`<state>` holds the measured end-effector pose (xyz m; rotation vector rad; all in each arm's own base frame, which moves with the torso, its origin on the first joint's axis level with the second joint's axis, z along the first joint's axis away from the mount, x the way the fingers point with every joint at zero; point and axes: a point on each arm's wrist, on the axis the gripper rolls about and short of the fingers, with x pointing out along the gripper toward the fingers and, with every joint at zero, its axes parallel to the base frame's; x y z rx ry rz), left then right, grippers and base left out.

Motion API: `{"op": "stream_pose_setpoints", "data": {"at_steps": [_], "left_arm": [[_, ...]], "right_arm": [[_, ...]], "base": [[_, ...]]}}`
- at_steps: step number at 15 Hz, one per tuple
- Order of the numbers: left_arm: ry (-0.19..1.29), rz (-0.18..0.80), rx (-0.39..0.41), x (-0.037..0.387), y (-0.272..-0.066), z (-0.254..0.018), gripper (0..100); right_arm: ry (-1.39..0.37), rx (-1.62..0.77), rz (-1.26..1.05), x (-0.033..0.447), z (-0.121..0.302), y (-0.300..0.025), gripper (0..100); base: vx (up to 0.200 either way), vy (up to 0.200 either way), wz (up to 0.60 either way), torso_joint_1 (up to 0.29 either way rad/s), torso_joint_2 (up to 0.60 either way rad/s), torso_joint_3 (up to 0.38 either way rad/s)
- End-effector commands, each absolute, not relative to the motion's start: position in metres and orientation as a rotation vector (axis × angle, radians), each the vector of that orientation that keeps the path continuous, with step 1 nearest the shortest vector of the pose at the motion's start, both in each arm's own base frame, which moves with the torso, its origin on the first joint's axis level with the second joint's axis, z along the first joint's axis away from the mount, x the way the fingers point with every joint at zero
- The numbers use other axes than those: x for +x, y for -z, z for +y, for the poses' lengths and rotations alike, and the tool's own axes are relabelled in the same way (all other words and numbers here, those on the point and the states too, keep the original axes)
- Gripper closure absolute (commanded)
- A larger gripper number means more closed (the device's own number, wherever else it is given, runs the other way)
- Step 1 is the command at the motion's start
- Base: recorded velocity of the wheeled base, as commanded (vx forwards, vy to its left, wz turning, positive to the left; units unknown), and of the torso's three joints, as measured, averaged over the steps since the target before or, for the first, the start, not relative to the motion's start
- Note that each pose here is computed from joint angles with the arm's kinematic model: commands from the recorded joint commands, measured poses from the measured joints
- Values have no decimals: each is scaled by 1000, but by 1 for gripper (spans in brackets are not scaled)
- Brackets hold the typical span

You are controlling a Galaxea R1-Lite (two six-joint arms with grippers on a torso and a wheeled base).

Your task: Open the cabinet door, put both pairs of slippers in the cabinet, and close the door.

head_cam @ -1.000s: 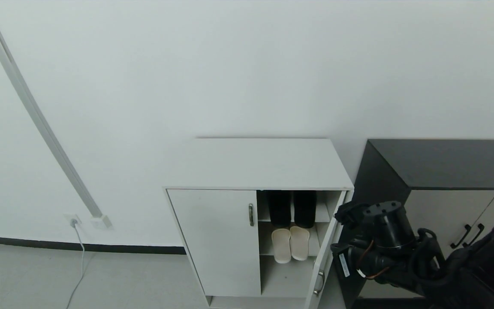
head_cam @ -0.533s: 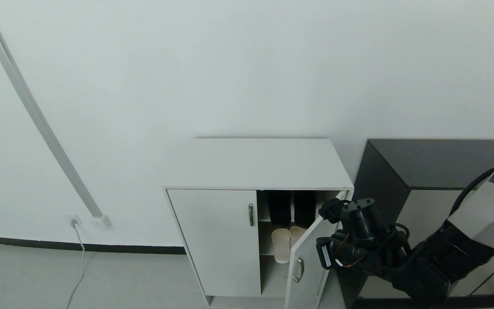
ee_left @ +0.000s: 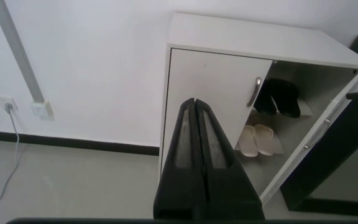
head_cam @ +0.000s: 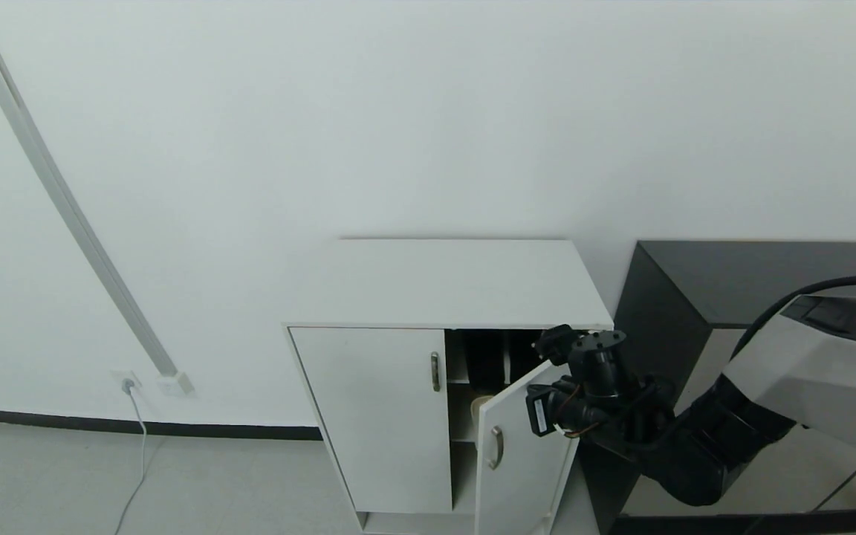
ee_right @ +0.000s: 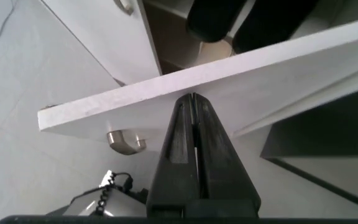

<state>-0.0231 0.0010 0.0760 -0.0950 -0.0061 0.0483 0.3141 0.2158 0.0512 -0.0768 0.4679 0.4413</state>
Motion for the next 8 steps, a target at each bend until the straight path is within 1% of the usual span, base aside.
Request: {"op": "stream_pose_setpoints", "data": {"at_steps": [1,8], "left_arm": [[-49,-5,-95,-23,-76,1,100],[-49,-4,-95,-23,-76,1,100]], "right_arm": [[-433,-77,472,326,221,-38,100],[-415,-48,401,359,232,-38,100]], "base": [[0,0,0,0,0,0],[0,0,0,0,0,0]]}}
